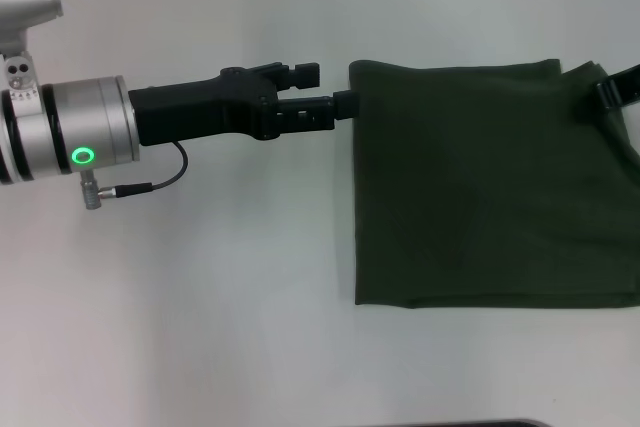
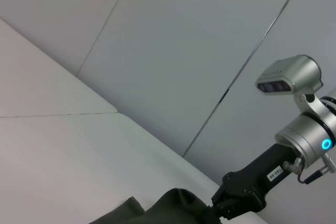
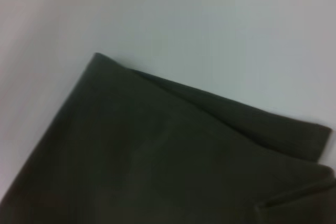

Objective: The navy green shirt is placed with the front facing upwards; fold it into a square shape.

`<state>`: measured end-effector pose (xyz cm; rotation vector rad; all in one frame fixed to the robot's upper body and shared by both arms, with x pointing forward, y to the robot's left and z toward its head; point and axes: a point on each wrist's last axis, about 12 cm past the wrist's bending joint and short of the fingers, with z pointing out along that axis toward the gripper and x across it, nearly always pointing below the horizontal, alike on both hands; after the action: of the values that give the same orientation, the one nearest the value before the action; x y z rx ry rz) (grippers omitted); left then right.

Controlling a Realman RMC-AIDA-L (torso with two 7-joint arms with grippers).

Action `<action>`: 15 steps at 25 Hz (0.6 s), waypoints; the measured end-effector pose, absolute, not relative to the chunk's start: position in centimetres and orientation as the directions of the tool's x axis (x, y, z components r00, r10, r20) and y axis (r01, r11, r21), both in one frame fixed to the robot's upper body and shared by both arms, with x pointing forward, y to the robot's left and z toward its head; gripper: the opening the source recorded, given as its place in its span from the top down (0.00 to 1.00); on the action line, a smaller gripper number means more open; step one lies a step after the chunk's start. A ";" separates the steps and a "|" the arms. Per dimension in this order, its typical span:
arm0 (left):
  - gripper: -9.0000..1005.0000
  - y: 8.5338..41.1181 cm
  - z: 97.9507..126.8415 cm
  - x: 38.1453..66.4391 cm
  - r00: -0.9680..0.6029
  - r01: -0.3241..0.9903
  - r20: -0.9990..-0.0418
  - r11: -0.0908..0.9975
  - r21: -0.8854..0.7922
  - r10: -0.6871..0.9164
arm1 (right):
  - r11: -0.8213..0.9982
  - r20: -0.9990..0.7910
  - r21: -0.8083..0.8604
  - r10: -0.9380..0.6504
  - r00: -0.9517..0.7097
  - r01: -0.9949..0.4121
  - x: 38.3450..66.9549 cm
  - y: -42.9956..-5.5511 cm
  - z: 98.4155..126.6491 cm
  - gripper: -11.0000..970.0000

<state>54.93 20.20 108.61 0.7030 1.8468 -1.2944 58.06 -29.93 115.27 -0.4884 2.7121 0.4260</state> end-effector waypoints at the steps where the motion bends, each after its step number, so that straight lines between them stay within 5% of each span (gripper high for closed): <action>1: 0.09 20.2 108.6 54.9 -0.560 0.783 -0.829 0.335 -0.524 0.013 | 0.900 -0.388 0.227 -0.268 -0.882 -0.373 58.0 -30.1 115.2 0.98; 15: 0.09 20.2 108.6 55.1 -0.558 0.783 -0.830 0.341 -0.521 0.013 | 0.920 -0.443 0.257 -0.160 -0.882 -0.295 57.0 -33.3 115.0 0.98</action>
<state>55.05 20.17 108.61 0.7008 1.8490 -1.2862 57.04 -33.34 115.04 -0.3302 2.6583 0.4455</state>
